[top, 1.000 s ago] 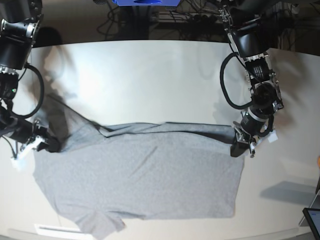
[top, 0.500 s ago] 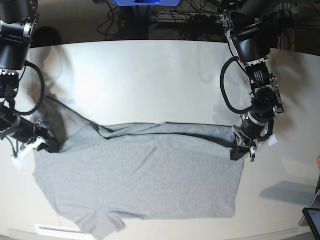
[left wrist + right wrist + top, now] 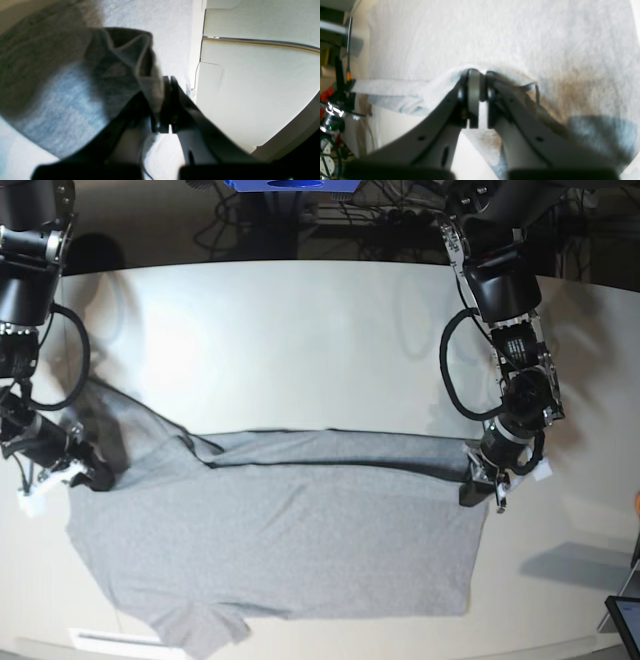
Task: Fold the T-shirt properly
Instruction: 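Drag the shirt with both grippers, folding the collar edge under, then open both grippers and raise them off the shirt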
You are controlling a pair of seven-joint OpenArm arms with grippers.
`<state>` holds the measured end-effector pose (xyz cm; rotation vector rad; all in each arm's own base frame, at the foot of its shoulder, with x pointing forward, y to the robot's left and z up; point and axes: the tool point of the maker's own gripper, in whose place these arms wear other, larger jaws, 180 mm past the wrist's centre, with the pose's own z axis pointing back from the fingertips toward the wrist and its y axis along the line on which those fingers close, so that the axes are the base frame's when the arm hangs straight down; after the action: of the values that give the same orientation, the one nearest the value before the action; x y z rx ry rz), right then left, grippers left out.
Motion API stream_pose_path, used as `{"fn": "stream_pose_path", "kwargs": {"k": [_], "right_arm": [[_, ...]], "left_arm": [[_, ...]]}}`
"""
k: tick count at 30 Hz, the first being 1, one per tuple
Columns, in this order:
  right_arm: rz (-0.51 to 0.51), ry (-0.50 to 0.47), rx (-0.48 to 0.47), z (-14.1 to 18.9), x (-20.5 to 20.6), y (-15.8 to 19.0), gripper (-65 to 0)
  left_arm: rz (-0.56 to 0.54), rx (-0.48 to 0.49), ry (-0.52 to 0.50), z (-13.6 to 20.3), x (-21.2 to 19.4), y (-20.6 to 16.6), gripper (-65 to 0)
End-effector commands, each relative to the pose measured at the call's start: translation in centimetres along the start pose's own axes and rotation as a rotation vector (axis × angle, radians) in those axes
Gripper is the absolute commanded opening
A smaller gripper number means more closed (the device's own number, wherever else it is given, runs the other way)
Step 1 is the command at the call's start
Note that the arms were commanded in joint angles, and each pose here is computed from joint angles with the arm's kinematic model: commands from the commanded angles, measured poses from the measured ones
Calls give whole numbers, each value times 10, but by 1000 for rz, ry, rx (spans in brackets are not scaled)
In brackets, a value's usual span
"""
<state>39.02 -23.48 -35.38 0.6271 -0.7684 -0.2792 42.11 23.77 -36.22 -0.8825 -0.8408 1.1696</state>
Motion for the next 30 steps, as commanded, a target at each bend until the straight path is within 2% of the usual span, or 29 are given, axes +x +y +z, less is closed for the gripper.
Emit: {"fn": "stream_pose_path", "kwargs": {"k": [1, 3, 8, 10, 13, 15, 18, 22, 24, 26, 28, 29, 30], "right_arm": [[24, -76, 21, 6, 29, 8, -540], [23, -108, 21, 7, 35, 7, -483], [60, -145, 44, 9, 43, 15, -363], [115, -156, 77, 12, 47, 25, -360], [201, -152, 69, 27, 48, 28, -360], [258, -153, 68, 37, 44, 35, -371], [329, -130, 44, 52, 29, 39, -393], [416, -84, -135, 63, 6, 22, -428], [484, -56, -212, 65, -11, 15, -447], [570, -47, -291, 69, -17, 12, -470], [635, -63, -363, 70, -22, 11, -519], [660, -79, -396, 70, -25, 9, -554], [683, -99, -421, 68, -28, 8, -589]], "left_arm": [[-14, -59, -16, -1, 10, -24, -625], [-13, -59, -21, 0, 12, -24, -563], [-37, -65, -37, 2, 24, -31, -344], [-65, -68, -49, 6, 34, -35, -321], [-140, -84, -54, 17, 40, -47, -324], [-307, -77, -43, 29, 35, -59, -326], [-648, -46, -54, 46, 16, -75, -326], [-1043, 87, -174, 79, 12, -64, -326], [-1172, 176, -229, 91, 14, -49, -344], [-1289, 245, -312, 99, 21, -40, -457], [-1371, 273, -389, 106, 23, -32, -623], [-1411, 275, -427, 109, 26, -30, -650], [-1436, 263, -458, 111, 26, -30, -650]]}}
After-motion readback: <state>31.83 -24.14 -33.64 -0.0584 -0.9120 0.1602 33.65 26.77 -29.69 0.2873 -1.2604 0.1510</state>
